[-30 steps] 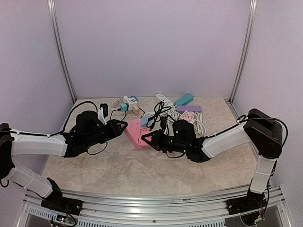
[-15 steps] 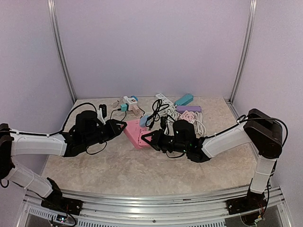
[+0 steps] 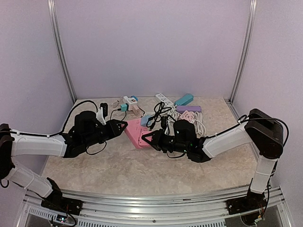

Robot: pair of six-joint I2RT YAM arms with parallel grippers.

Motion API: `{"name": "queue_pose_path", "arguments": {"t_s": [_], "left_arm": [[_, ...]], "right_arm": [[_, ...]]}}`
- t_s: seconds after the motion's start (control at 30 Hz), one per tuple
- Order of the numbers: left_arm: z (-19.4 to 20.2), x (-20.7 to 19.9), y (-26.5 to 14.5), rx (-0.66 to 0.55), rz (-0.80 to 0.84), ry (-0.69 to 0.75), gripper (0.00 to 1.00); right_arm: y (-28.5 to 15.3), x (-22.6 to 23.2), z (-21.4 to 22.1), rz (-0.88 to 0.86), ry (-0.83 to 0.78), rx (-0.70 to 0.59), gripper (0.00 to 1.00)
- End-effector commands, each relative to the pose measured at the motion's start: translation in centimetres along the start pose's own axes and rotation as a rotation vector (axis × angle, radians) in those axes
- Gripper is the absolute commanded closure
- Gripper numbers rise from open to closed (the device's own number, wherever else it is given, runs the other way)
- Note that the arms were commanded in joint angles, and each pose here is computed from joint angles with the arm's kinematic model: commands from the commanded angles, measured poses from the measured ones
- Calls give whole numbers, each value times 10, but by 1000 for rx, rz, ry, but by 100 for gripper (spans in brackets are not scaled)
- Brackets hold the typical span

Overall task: Pull the plug off the socket
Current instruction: Remove the plug from the socket.

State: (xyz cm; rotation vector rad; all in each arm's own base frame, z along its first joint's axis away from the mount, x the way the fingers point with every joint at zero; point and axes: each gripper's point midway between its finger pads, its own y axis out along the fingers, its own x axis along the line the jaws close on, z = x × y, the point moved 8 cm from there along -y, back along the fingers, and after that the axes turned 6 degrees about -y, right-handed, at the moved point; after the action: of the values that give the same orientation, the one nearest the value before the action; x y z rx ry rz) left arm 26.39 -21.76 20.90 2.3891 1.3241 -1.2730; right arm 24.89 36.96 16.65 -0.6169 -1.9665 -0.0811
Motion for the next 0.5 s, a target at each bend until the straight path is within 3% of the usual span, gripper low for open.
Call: {"name": "queue_pose_path", "arguments": {"t_s": [0.0,0.23,0.47], "left_arm": [[-11,1,-9,-77,-9,131,75],[-9,-3,-11,-78,-7,170,76],[-13,2,-8,-100,-72,58,76]], "right_arm": [[-11,-19,-17,112,1,-81,100],[-11,-19,-17,114,0,-81,100],[-11,-20,-16,115,2,-78,100]]}}
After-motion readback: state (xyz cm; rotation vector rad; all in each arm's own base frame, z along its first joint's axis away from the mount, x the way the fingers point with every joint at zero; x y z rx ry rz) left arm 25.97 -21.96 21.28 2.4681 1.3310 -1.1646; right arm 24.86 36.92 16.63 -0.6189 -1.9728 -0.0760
